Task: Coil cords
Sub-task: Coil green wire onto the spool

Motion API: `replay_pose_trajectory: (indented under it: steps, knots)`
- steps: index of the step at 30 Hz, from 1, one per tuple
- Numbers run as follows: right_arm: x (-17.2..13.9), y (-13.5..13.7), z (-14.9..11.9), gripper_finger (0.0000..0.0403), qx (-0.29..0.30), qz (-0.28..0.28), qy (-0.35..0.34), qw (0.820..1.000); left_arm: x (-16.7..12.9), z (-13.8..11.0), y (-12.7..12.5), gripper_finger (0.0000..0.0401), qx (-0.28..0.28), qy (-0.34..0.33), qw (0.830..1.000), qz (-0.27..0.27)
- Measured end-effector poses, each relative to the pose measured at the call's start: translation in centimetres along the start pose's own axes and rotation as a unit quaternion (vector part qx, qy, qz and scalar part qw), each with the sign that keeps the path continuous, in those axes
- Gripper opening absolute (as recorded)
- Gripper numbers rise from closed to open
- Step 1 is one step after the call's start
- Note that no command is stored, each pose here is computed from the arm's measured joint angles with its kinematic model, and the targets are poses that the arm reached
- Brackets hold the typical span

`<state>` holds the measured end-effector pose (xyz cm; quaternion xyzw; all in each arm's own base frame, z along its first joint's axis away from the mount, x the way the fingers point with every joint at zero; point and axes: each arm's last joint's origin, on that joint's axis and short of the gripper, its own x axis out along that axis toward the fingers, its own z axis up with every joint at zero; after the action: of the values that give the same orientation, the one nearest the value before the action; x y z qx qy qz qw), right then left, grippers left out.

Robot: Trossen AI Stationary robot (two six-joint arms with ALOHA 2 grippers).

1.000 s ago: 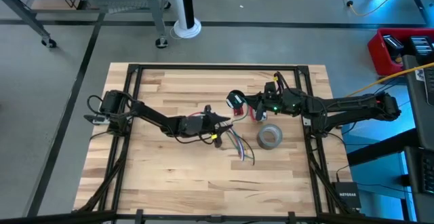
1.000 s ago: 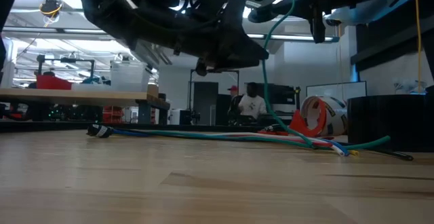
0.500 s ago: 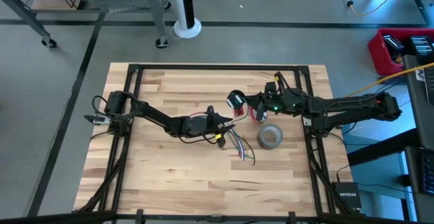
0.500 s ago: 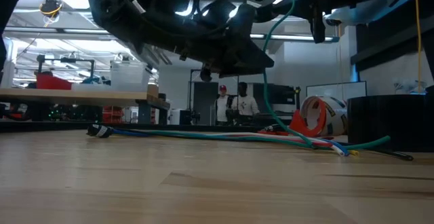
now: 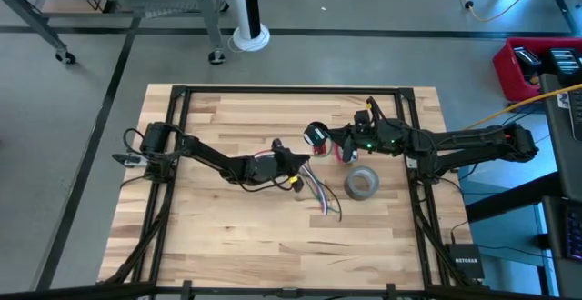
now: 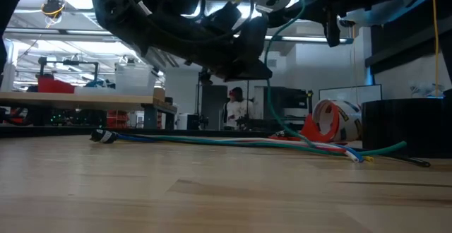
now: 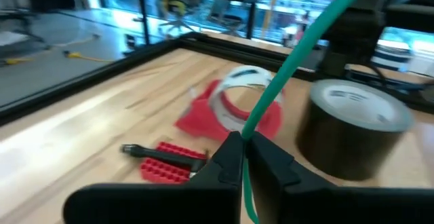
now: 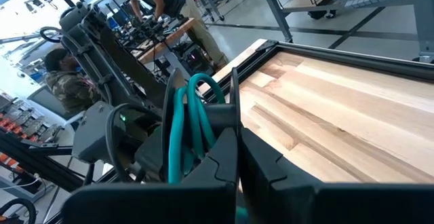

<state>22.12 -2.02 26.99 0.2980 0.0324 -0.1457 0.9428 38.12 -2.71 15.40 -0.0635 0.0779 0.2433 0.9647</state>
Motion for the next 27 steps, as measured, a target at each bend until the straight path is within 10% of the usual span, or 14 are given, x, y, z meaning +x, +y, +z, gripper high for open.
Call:
replay_pose_trajectory:
  steps: [15,27]
  knots:
    - [0.0,-0.3,-0.4,0.0004,0.001,-0.015,0.022,1.0,-2.5,2.1,0.3,0.0002,0.029,-0.019,0.978,0.203]
    - [-0.1,-0.7,-1.1,0.0004,0.015,-0.027,0.06,0.998,-2.3,5.6,4.2,0.0001,-0.012,0.034,0.99,0.138]
